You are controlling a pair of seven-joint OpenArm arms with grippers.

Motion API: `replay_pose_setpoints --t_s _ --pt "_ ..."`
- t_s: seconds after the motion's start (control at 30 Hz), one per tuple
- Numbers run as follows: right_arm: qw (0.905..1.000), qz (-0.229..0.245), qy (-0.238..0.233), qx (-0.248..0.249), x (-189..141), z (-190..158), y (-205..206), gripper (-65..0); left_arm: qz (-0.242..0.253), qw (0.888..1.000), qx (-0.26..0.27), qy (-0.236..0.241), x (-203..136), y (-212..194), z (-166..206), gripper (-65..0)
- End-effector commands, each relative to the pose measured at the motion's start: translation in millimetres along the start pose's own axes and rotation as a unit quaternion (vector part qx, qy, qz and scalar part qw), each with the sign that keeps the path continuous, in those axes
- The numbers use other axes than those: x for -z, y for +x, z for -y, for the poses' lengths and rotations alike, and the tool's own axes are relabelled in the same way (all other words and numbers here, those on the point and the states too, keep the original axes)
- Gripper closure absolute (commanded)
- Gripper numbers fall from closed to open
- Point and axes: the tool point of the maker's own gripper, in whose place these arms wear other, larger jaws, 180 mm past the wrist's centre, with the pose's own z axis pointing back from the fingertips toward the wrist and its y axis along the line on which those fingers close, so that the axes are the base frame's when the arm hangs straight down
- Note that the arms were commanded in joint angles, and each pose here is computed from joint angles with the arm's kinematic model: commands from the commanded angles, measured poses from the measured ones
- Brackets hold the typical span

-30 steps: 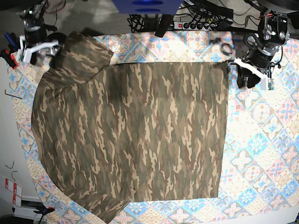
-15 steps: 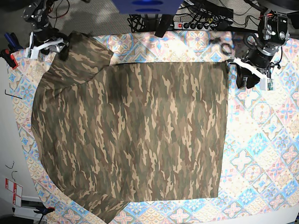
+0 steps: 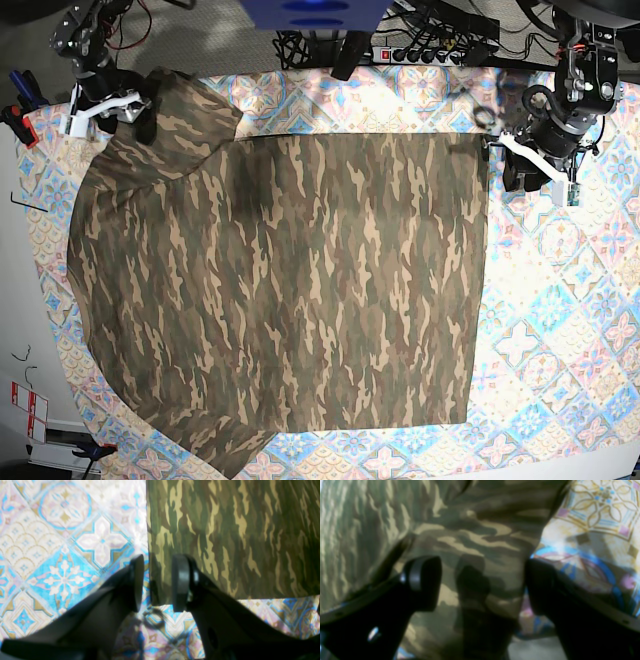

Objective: Fold the T-shirt properly
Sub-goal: 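Grasp the shirt's shoulder edges with both grippers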

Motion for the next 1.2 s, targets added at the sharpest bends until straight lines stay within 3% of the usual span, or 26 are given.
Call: replay_pose_setpoints --t_s 0.0,0.17,0.37,0.67,0.93,1.07,1.17 --pt "0.9967 -0.078 0.013 -0.016 -5 -10 -39 -51.4 0.014 1.000 0.007 -0.001 -2 10 -1 -19.4" --pt "0.9934 -0.093 0.048 -0.046 -7 -43 -50 -51.4 0.012 1.000 0.009 -0.004 -2 9 0 -19.4" --pt "0.9926 -0.097 0.054 -0.049 -7 -47 -52 -51.4 0.002 0.999 0.032 -0.028 1 2 5 -19.4" --pt "0.9925 -0.098 0.053 -0.052 -8 -47 -52 -51.4 -0.036 0.998 0.048 -0.037 21 -22 -40 -19.4" --pt "0.9923 -0.099 0.052 -0.053 -8 -45 -53 -51.4 -0.072 0.993 0.037 -0.081 47 -49 -58 -21.1" --pt "0.9922 -0.100 0.052 -0.054 -8 -45 -53 -51.4 -0.094 0.986 0.044 -0.133 61 -64 -39 -27.3" --pt "0.9920 -0.101 0.052 -0.054 -8 -45 -53 -51.4 -0.116 0.979 0.041 -0.160 65 -83 -30 -27.6"
